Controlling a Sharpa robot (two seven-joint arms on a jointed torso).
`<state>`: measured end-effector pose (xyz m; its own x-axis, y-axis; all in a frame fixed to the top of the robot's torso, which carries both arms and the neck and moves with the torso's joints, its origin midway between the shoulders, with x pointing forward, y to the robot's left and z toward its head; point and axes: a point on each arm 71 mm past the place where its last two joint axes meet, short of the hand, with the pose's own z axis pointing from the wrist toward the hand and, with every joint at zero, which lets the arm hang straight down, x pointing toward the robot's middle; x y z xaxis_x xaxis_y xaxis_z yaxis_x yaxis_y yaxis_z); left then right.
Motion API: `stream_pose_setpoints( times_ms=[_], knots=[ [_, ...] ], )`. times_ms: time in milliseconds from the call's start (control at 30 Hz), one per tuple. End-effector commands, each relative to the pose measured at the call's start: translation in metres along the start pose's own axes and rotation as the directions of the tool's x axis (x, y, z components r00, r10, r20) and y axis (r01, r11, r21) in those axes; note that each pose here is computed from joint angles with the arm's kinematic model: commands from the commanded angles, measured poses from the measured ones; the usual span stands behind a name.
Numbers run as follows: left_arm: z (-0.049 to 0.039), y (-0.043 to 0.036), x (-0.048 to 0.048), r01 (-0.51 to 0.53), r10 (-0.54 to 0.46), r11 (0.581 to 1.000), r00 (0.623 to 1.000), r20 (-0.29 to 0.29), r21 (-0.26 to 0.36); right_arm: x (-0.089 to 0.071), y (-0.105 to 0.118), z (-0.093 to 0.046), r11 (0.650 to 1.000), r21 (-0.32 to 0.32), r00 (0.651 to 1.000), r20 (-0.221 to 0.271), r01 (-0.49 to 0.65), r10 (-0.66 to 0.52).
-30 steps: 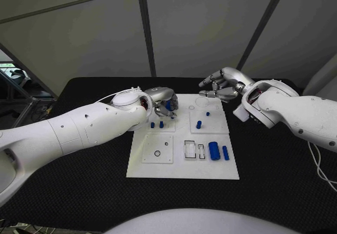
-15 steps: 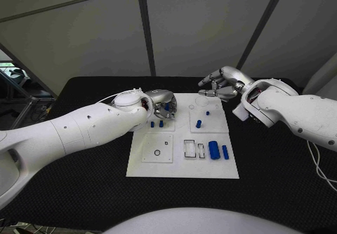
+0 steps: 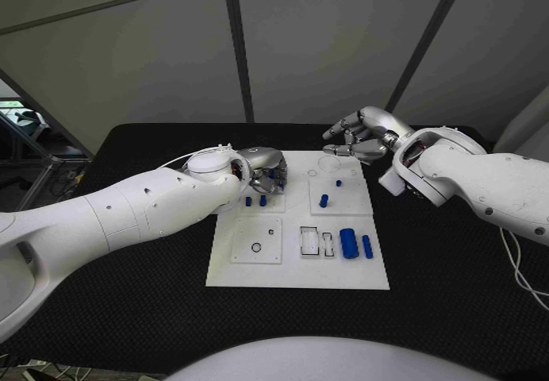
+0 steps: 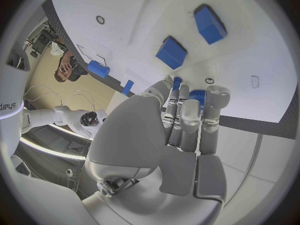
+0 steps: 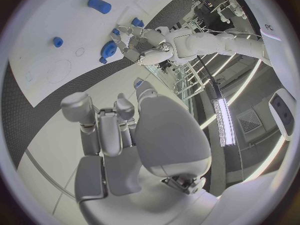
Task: Assemble the parts on the task board
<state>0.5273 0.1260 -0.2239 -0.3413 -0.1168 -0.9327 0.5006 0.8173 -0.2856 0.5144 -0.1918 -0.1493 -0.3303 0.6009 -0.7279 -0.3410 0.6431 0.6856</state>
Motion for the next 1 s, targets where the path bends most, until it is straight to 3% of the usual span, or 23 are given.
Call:
stream_pose_setpoints(
  times_ms=[33,700,1000],
  knots=[
    [0.0010,0.0005,0.0007,-0.009,0.009,1.000,1.000,-0.014,-0.009,0.0001,0.0022,0.0004,1.000,-0.010,1.000,-0.002,0.003,-0.003],
    [0.0048,0.0020,0.0052,-0.007,0.007,1.000,1.000,-0.031,-0.022,0.0014,0.0037,0.0009,1.000,-0.014,1.000,-0.006,0.001,-0.002],
    [0.0016,0.0003,0.0030,-0.002,0.002,1.000,1.000,0.010,0.000,0.0013,0.0037,0.0009,1.000,-0.015,1.000,-0.006,0.002,-0.002]
  ],
)
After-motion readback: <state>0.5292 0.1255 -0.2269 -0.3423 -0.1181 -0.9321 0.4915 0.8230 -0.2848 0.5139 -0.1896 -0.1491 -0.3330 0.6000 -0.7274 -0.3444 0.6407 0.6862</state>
